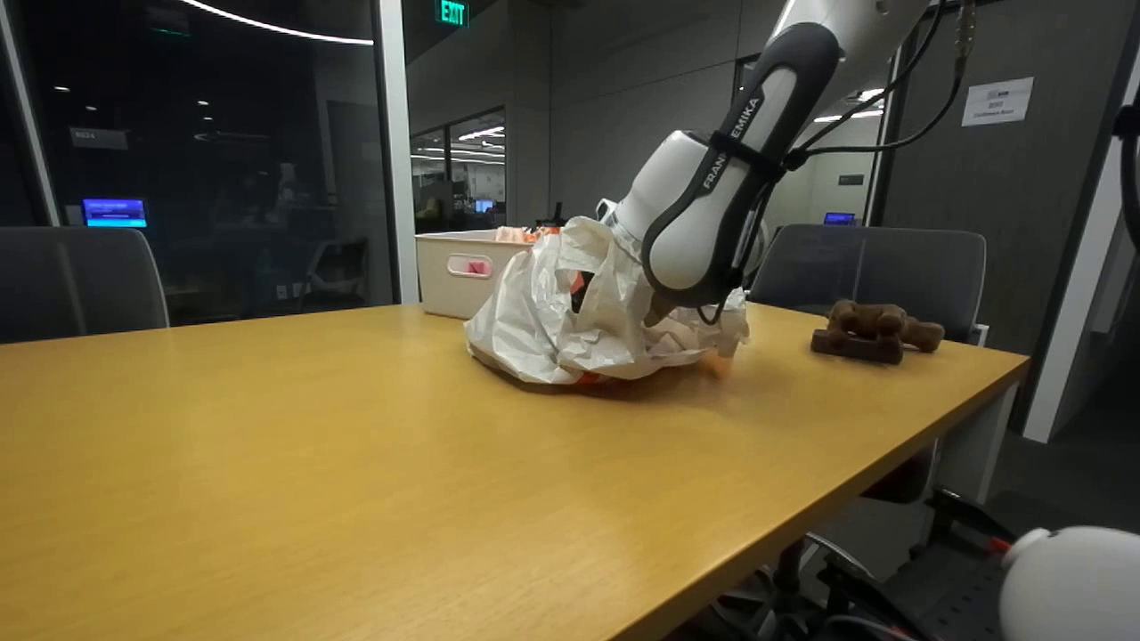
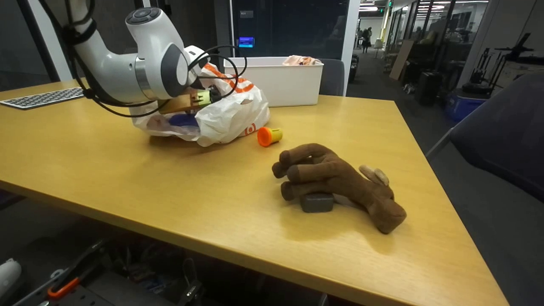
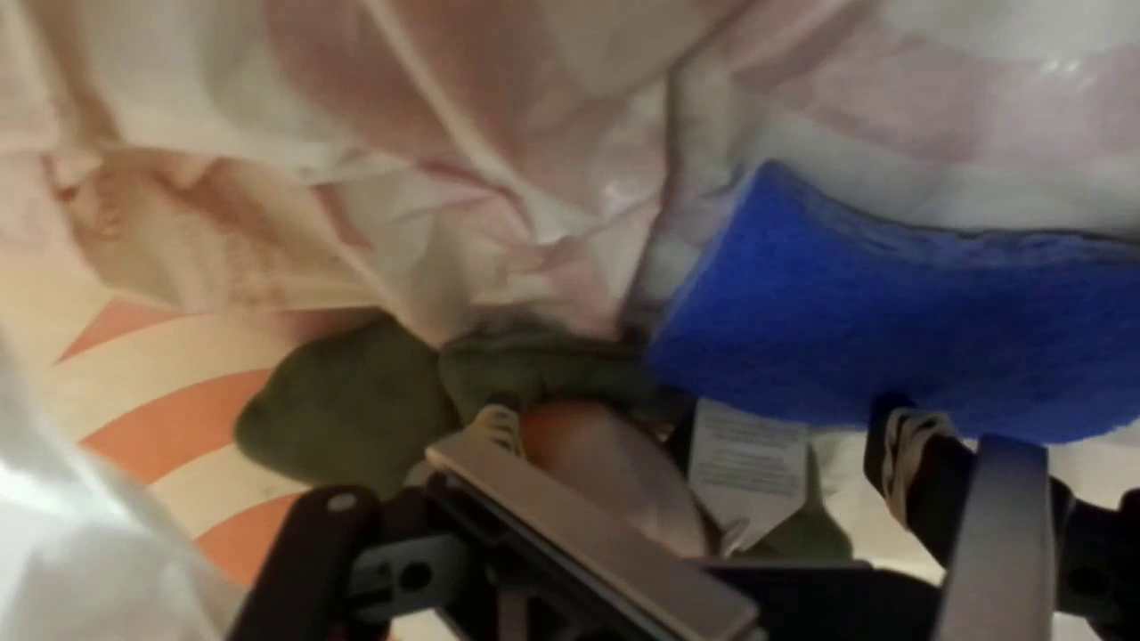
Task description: Remove the items from the plastic bag and place them on the table.
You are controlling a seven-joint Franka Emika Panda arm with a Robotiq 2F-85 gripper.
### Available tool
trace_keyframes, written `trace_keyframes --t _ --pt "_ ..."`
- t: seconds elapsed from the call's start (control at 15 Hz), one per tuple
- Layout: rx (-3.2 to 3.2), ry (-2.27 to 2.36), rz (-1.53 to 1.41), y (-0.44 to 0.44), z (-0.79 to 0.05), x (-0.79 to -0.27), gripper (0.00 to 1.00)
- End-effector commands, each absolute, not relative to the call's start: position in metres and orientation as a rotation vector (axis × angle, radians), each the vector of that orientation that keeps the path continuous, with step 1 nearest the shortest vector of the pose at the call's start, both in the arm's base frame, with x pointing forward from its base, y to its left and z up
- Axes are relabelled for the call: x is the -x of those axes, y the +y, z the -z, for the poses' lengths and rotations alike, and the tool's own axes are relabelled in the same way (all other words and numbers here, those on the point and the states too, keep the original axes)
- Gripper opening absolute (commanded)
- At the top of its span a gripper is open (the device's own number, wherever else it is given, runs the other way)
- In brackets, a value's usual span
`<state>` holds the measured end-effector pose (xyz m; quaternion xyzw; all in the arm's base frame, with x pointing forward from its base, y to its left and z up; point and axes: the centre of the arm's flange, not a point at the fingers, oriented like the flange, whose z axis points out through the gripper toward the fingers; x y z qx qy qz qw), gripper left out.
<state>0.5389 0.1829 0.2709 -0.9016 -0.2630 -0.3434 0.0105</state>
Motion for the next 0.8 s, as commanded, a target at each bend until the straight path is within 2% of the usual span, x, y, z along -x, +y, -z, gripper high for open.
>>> trace_keyframes --t 0.0,0.07,0.13,0.73 --pt "2.758 -0.861 1.035 0.212 -0.265 -0.534 1.0" --pt "2.736 -0.874 1.06 0.218 -0.266 -0.532 0.85" --pt "2.715 -0.896 1.078 0.223 -0.268 -0.53 0.74" --pt "2.719 -0.881 1.155 0.222 -0.284 -0.536 0.01"
